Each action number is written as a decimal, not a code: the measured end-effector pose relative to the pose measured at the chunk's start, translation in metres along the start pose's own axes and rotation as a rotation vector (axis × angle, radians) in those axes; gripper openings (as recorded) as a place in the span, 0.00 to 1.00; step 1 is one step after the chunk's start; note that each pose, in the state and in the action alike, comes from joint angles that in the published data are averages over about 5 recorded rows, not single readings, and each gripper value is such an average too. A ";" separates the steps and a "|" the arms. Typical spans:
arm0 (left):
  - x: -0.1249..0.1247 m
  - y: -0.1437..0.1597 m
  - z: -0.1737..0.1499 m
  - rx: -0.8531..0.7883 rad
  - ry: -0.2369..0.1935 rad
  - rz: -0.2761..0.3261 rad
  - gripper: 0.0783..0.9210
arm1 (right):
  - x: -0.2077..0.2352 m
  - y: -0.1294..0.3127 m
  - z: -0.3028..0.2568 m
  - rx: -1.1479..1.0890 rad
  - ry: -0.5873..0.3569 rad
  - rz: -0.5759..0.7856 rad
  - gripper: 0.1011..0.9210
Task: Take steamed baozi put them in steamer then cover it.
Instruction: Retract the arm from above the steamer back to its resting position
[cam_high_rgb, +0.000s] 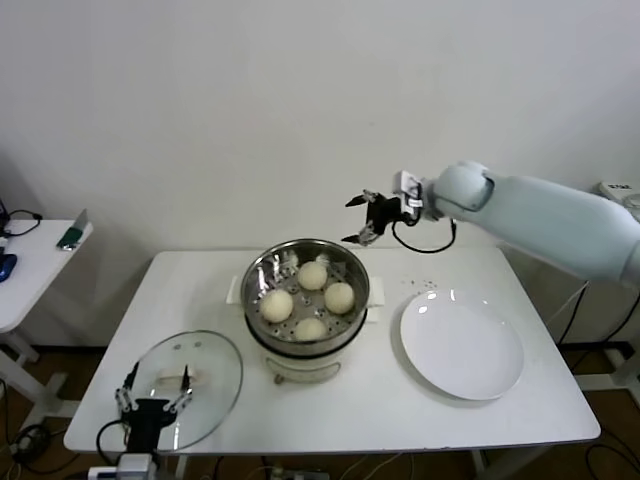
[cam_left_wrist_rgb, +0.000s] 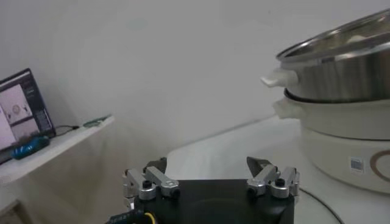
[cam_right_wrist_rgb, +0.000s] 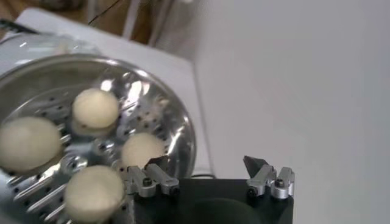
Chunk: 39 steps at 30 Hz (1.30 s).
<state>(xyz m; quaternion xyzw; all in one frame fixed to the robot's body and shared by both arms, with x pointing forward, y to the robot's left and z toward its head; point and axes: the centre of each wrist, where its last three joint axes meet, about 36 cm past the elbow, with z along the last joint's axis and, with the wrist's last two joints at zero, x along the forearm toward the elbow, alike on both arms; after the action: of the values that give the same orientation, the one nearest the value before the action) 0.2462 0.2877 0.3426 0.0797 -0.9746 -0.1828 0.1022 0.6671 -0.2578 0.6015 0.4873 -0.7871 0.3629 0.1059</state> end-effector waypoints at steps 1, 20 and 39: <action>0.001 0.001 -0.001 -0.004 -0.003 -0.001 0.88 | 0.002 0.005 0.008 -0.016 -0.023 0.025 0.88; 0.004 0.022 -0.015 -0.275 -0.031 0.011 0.88 | 0.044 0.136 0.122 -0.319 -0.300 0.419 0.88; 0.003 0.017 -0.006 -1.102 -0.007 0.052 0.88 | 0.082 0.267 0.188 -0.594 -0.306 0.709 0.88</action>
<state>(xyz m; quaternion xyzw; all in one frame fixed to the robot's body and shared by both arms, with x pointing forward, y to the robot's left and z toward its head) 0.2429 0.3006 0.3549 -0.0102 -0.7366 -0.6636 0.1299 0.4361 -0.3713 0.3848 0.1858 -0.9807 0.0604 -0.0065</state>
